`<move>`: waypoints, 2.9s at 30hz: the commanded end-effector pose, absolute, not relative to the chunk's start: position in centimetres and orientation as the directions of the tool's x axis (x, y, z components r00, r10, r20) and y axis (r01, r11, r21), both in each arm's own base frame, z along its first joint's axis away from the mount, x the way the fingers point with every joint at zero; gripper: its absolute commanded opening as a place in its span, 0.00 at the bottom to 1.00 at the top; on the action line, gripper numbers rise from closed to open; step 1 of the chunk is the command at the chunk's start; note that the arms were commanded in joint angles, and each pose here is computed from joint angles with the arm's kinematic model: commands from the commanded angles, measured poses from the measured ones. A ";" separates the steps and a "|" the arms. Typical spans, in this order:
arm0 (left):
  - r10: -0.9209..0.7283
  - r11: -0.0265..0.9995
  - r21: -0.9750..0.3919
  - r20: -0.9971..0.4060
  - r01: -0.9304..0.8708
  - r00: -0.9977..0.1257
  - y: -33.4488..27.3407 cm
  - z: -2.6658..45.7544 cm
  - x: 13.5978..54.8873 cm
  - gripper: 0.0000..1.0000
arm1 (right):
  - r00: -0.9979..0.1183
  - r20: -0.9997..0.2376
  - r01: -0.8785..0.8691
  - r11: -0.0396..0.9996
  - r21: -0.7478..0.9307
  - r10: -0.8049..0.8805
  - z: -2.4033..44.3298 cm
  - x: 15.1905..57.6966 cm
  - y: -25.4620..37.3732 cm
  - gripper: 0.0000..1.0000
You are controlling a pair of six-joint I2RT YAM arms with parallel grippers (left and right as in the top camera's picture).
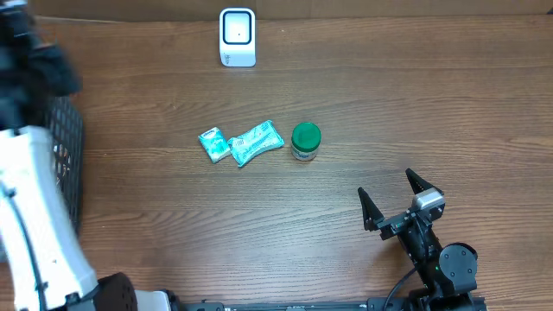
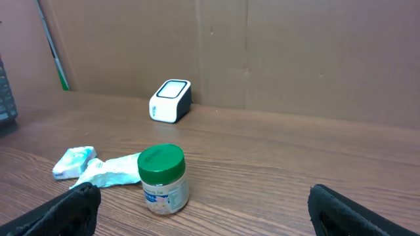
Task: Scan the item barcode
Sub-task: 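Carry the orange snack package to the table beside the jar, release, then retract the left arm back toward the basket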
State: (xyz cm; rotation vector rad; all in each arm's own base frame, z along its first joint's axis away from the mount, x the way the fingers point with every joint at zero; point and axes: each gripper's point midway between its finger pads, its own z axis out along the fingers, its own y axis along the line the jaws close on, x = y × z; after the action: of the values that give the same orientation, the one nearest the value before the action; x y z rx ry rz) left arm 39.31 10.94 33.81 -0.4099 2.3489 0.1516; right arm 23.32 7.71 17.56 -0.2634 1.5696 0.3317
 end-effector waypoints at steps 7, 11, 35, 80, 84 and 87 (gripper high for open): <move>0.007 0.989 -0.142 -0.282 0.049 -0.959 -9.6 14.6 40.0 0.04 | -0.031 -0.999 -0.352 0.935 0.049 0.041 17.2 23.5 7.4 1.00; 0.123 0.981 -0.127 -0.169 0.146 -0.978 -14.3 9.9 38.1 0.04 | -0.031 -0.999 -0.352 0.935 0.049 0.041 17.2 23.5 7.4 1.00; 0.166 0.986 0.056 -0.397 0.156 -0.903 -13.9 22.7 41.5 0.49 | -0.031 -0.999 -0.352 0.935 0.049 0.041 17.2 23.5 7.4 1.00; -0.378 0.919 -0.237 -0.296 -0.315 -0.877 28.9 10.0 30.2 0.82 | -0.031 -0.999 -0.352 0.935 0.049 0.041 17.2 23.5 7.4 1.00; -0.350 0.924 -0.257 -0.268 -0.284 -0.898 28.4 8.2 30.6 0.83 | -0.031 -0.999 -0.352 0.935 0.049 0.041 17.2 23.5 7.4 1.00; -0.340 0.925 -0.263 -0.256 -0.273 -0.905 28.2 7.2 31.0 0.84 | -0.031 -0.999 -0.352 0.935 0.049 0.041 17.2 23.5 7.4 1.00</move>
State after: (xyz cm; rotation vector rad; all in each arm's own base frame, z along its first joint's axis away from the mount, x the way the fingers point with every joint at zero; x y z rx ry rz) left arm 30.17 29.25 8.52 -0.5476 2.7788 -0.2558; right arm 23.32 7.71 17.55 -0.2631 1.5700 0.3314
